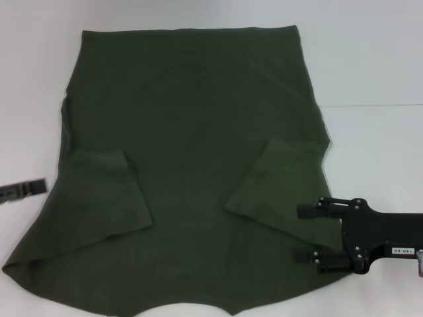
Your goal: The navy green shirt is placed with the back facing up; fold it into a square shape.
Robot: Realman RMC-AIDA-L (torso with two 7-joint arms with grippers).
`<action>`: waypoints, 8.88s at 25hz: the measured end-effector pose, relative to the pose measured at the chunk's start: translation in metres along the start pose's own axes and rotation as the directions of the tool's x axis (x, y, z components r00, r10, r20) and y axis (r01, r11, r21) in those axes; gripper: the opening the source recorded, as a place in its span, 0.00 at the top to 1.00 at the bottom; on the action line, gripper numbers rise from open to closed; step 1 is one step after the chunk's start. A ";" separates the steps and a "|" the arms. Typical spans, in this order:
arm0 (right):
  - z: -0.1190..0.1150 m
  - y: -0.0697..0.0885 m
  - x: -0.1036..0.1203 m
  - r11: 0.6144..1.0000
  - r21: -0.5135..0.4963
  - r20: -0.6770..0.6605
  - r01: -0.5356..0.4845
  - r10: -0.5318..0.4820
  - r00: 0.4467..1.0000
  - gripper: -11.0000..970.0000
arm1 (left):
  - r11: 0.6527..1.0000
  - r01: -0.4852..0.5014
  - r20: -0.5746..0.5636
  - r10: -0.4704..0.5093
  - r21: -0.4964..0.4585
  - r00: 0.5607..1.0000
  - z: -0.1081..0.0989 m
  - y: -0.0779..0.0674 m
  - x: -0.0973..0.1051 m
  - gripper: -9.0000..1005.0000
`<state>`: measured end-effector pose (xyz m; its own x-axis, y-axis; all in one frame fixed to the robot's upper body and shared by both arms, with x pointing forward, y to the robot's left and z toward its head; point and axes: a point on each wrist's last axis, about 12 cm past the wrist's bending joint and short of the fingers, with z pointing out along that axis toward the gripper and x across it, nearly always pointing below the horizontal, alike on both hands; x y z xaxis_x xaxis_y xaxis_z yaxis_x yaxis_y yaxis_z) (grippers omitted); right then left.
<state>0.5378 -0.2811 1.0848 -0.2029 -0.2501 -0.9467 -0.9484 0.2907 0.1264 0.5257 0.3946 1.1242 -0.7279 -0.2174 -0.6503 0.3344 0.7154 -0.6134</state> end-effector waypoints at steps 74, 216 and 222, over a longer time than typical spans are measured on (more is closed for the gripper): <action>0.003 -0.004 -0.006 0.999 -0.044 -0.038 0.001 -0.003 0.999 0.11 | 0.903 0.342 -0.092 -0.376 -0.260 0.922 0.010 0.039 0.050 0.44; 0.070 -0.054 -0.043 0.501 0.298 -0.099 -0.812 0.863 0.496 0.13 | 0.952 0.246 -0.065 -0.261 -0.181 0.963 0.040 0.032 0.036 0.97; 0.060 -0.060 -0.053 0.508 0.283 -0.084 -0.813 0.858 0.507 0.14 | 0.954 0.240 -0.065 -0.255 -0.179 0.965 0.041 0.032 0.036 0.97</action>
<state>0.6201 -0.2297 1.1094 -0.9368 0.0453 -0.3470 -0.2483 0.6127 0.7503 0.5345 0.3825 1.0630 -0.8264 -0.3491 -0.4418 0.0372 0.7490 -0.6615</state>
